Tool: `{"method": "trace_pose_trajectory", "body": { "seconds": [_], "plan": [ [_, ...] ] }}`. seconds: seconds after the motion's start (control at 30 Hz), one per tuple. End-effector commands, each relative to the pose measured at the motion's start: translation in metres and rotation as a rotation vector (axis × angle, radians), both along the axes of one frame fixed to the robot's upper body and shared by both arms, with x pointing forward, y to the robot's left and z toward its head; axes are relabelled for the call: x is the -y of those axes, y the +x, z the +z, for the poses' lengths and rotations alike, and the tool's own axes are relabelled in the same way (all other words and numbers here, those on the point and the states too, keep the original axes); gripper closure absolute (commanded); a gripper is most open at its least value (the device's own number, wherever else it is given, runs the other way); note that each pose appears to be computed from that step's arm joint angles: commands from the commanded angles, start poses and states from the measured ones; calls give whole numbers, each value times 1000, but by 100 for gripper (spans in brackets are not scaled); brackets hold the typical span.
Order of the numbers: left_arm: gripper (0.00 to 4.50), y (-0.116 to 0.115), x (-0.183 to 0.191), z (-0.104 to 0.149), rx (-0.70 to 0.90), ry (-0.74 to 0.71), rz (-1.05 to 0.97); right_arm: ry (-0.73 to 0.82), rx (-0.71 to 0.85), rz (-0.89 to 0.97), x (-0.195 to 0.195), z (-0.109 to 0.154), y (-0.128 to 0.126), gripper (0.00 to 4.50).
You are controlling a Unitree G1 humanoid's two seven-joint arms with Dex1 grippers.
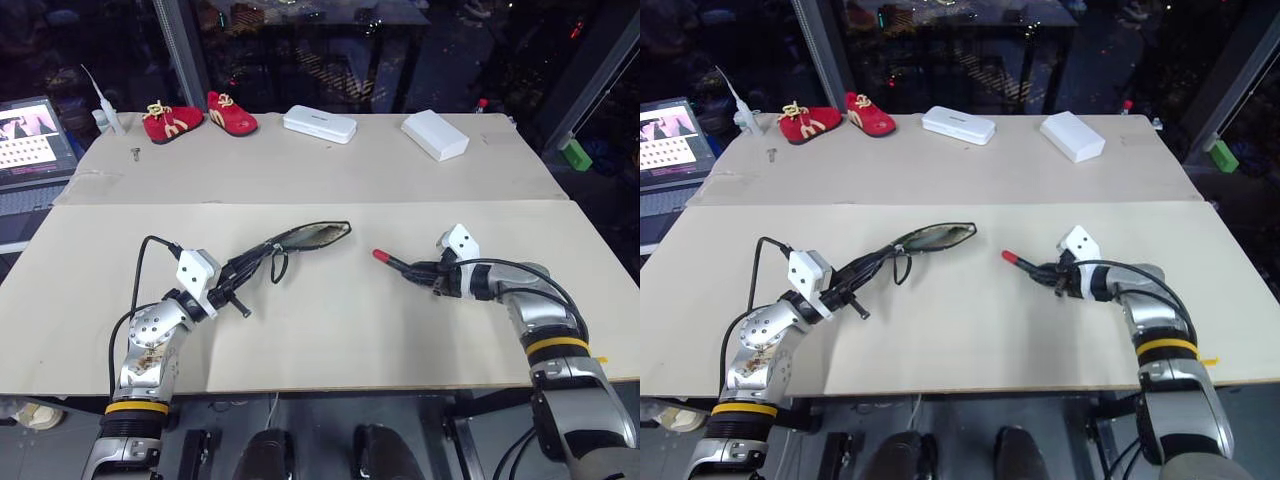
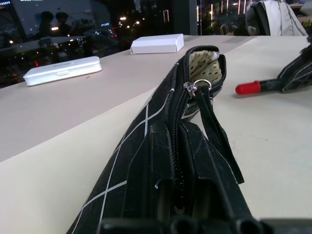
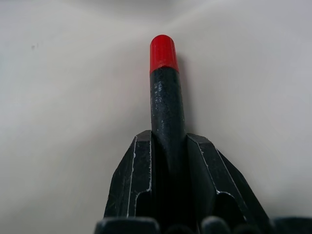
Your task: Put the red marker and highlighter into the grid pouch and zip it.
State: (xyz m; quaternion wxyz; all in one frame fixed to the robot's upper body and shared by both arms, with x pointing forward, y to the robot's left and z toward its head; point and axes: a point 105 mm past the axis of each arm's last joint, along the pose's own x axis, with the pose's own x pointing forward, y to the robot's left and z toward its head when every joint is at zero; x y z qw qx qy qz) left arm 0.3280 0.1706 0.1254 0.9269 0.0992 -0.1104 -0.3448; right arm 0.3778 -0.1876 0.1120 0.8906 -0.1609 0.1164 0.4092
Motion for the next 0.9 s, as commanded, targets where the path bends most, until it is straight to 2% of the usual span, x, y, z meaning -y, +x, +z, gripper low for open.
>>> {"method": "trace_pose_trajectory", "body": {
  "seconds": [0.03,0.2,0.4,0.73,0.9],
  "plan": [
    [450,-2,2,14,51,7,-14,4,296,37,-19,76,-5,396],
    [450,-1,4,13,46,12,-29,-169,480,195,-58,103,-28,396],
    [450,0,7,14,46,12,-40,-442,592,263,-80,89,-21,396],
    [450,-1,10,12,44,14,-53,-563,652,335,-95,81,-11,396],
    [450,-3,18,9,41,19,-84,-644,697,438,-115,72,-10,396]
  ]
}}
